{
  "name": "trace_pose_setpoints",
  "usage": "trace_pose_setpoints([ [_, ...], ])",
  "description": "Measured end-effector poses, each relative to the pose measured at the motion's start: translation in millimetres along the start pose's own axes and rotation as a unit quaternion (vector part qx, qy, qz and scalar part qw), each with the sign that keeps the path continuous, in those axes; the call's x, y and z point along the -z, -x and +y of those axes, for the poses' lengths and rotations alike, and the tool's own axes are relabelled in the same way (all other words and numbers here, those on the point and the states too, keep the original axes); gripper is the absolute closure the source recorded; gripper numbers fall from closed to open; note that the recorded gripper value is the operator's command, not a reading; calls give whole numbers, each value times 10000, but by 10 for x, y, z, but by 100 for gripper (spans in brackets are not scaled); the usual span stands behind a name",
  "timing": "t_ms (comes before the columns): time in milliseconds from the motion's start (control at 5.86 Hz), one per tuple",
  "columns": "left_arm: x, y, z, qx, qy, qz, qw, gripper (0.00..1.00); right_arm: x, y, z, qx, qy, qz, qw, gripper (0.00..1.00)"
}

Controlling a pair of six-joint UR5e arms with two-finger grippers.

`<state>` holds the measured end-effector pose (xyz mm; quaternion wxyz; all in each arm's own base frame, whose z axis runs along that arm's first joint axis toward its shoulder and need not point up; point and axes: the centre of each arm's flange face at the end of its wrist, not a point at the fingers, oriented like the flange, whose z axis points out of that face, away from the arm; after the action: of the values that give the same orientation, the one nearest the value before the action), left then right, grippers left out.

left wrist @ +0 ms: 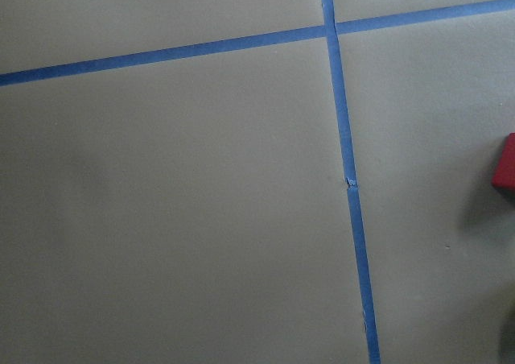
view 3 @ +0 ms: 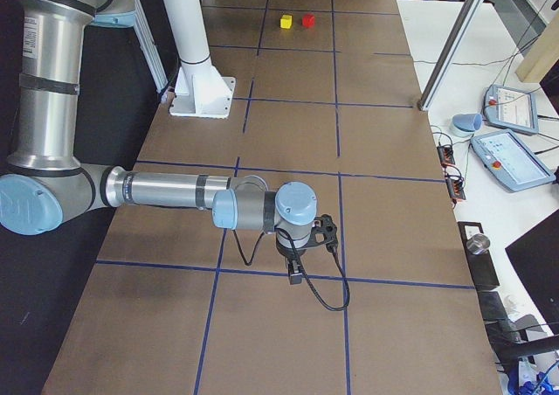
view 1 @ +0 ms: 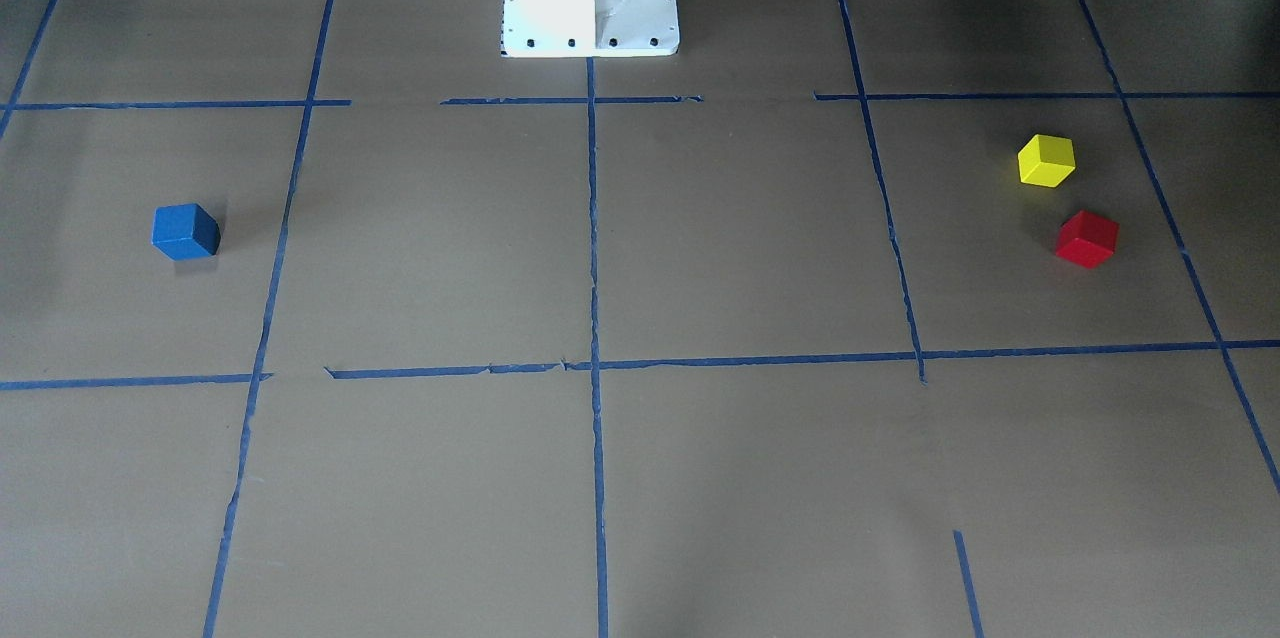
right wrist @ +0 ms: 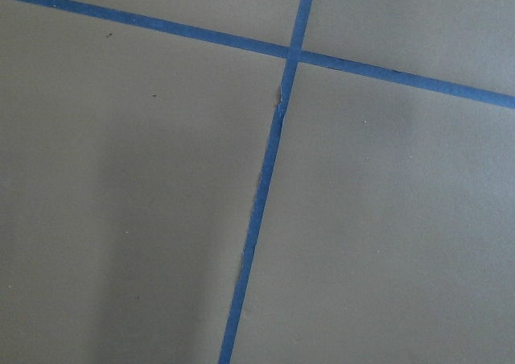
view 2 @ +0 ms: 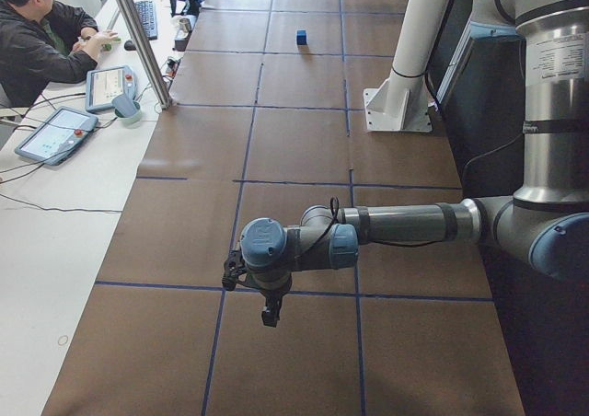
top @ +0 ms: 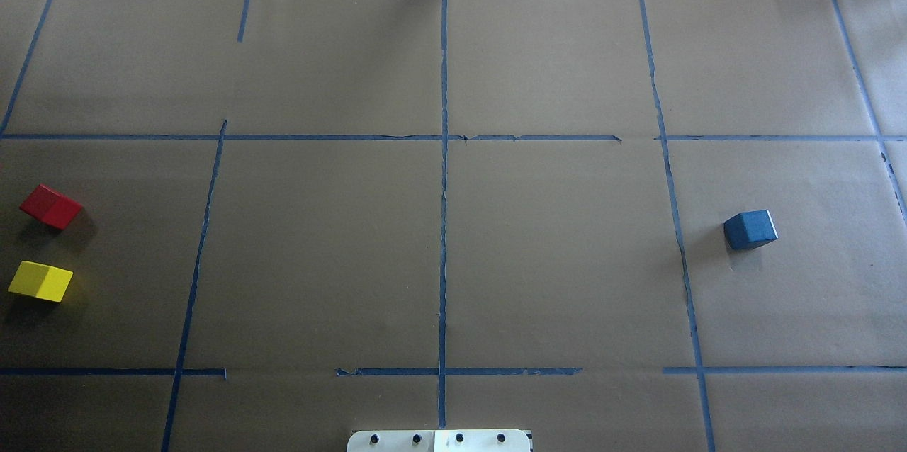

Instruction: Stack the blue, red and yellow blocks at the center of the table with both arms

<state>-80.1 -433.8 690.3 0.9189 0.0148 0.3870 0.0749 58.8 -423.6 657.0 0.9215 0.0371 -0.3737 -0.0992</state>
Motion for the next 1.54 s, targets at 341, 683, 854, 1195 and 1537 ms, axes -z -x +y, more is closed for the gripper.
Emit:
trace_pose_setpoints([
  [341,-14,-17,-8,-22,17,0,10000,0,-5,40,-45,58,5,-1,10000,0],
  [683,-23,-22,-10,-20,26,5,10000,0,-44,336,-254,552,-301,-78,9980,0],
  [854,-23,-24,-11,-19,25,12,10000,0,-83,614,-375,753,-502,-237,9956,0],
  [1195,-23,-25,-11,-20,23,18,10000,0,-223,1410,-585,669,-637,-483,9946,0],
  [1537,-24,-26,-11,-19,22,22,10000,0,-629,2271,-637,133,-777,-528,9955,1],
])
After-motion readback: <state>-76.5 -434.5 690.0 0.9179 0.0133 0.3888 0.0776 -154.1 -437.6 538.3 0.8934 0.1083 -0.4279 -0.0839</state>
